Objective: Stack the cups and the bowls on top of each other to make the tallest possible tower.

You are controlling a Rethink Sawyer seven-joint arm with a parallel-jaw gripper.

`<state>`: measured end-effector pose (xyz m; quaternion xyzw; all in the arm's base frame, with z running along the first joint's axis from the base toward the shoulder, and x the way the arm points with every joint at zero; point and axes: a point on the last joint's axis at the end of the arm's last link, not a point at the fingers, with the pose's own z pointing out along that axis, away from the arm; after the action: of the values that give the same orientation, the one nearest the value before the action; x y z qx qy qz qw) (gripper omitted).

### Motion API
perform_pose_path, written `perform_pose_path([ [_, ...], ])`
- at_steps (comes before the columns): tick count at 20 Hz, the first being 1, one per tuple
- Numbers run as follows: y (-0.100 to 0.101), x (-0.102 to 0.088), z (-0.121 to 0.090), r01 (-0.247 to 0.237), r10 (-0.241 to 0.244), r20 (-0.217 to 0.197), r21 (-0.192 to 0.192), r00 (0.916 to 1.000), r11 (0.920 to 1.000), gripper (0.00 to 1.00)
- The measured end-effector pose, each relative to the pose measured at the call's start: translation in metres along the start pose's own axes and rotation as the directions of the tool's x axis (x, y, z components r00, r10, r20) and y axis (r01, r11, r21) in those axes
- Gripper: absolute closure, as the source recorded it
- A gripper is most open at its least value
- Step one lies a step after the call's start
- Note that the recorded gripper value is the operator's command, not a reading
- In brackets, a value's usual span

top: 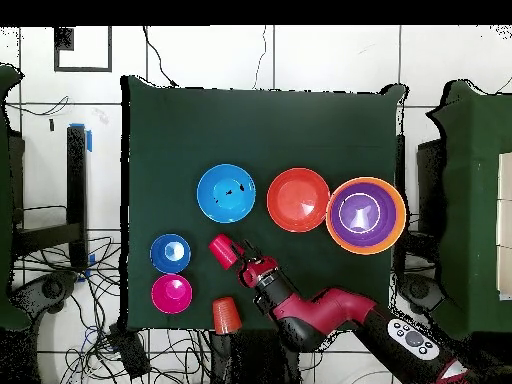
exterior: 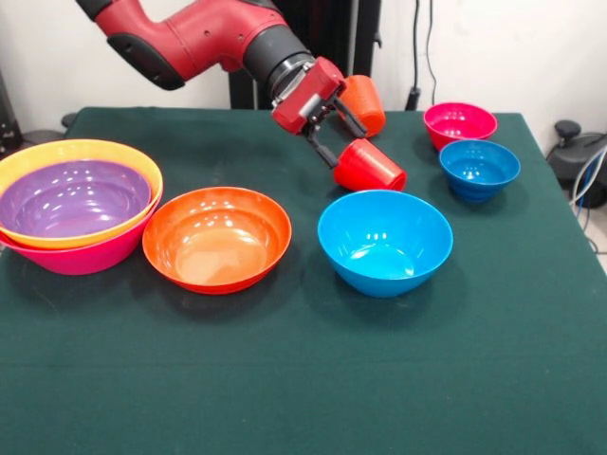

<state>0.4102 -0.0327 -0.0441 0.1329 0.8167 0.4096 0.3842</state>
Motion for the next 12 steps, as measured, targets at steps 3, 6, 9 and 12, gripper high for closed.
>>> perform_pose_path([
  [3, -0.005, 0.008, -0.008, -0.021, 0.021, -0.016, 0.014, 0.9996, 0.9997, 0.0],
  [6, -0.011, 0.015, -0.018, -0.038, 0.039, -0.033, 0.039, 0.9987, 0.9985, 0.0],
  [9, -0.014, 0.028, -0.027, -0.064, 0.066, -0.043, 0.057, 0.9969, 0.9963, 0.0],
  [12, -0.015, 0.036, -0.031, -0.085, 0.088, -0.046, 0.062, 0.9951, 0.9945, 0.0],
])
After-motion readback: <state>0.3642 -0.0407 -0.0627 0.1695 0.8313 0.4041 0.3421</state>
